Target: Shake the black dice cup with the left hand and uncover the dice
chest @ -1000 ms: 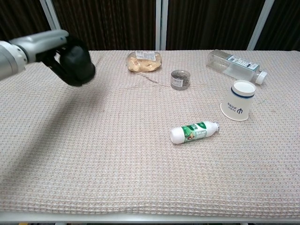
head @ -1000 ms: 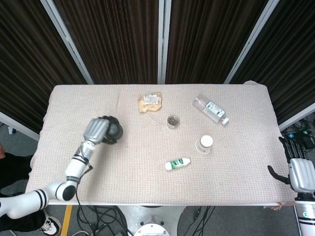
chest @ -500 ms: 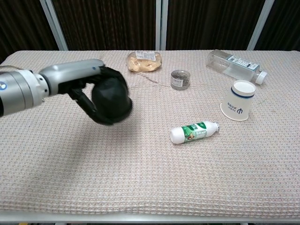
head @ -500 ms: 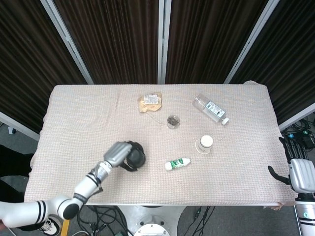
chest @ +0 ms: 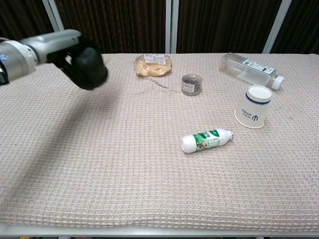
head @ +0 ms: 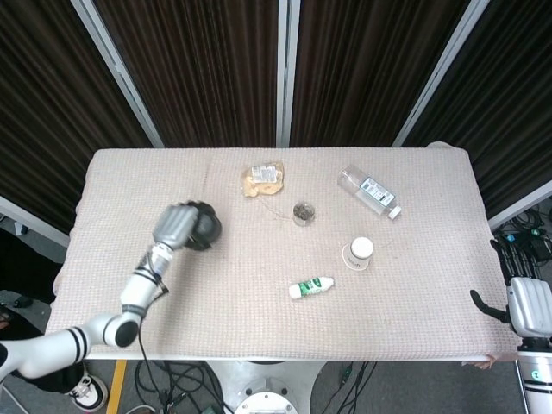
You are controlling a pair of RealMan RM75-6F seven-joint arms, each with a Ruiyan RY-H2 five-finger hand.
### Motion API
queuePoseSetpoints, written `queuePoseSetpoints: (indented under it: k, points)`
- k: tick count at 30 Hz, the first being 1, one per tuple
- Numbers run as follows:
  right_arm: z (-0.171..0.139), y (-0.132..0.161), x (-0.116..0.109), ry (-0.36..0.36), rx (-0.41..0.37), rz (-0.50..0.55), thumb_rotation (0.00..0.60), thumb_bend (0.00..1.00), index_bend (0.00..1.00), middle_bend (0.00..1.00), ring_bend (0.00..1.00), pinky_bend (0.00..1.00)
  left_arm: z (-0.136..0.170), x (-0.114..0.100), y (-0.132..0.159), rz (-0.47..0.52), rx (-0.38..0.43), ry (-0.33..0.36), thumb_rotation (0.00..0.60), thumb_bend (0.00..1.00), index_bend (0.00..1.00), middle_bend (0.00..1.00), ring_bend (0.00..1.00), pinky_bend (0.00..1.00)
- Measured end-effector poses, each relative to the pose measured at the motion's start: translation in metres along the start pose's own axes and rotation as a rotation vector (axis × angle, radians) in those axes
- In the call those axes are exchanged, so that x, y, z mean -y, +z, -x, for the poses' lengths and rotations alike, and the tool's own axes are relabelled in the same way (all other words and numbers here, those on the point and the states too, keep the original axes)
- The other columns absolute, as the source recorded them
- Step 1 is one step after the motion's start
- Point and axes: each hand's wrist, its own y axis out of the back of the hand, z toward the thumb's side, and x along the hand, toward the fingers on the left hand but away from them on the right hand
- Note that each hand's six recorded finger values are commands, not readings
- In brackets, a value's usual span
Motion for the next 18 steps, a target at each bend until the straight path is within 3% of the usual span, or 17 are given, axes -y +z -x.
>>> queuePoseSetpoints:
  k: [4,8,11,15,18]
  points:
    - [-0.001,0.002,0.002,0.008,-0.010,-0.005,0.600,0.17,0.00,0.00,0.00,0.00,-0.013,-0.027,-0.057,-0.119,-0.127,0.078,0.600,0.20,0.41,0.42,0.31,0.38]
    - [0.000,0.002,0.001,0.006,-0.005,-0.005,0.600,0.17,0.00,0.00,0.00,0.00,-0.011,-0.026,-0.066,-0.131,-0.135,0.067,0.600,0.20,0.41,0.42,0.31,0.38]
    - [0.000,0.001,0.003,0.015,-0.001,-0.005,0.600,0.17,0.00,0.00,0.00,0.00,-0.003,-0.007,-0.040,-0.067,-0.055,-0.010,0.600,0.20,0.41,0.42,0.31,0.38]
    - [0.000,0.000,0.007,0.027,-0.001,-0.004,0.600,0.17,0.00,0.00,0.00,0.00,0.033,0.030,0.047,0.106,0.171,-0.175,0.600,0.20,0.41,0.42,0.31,0.38]
    - [0.002,-0.001,0.007,0.025,0.002,-0.002,0.600,0.17,0.00,0.00,0.00,0.00,0.070,0.038,0.112,0.253,0.319,-0.269,0.600,0.20,0.41,0.42,0.31,0.38]
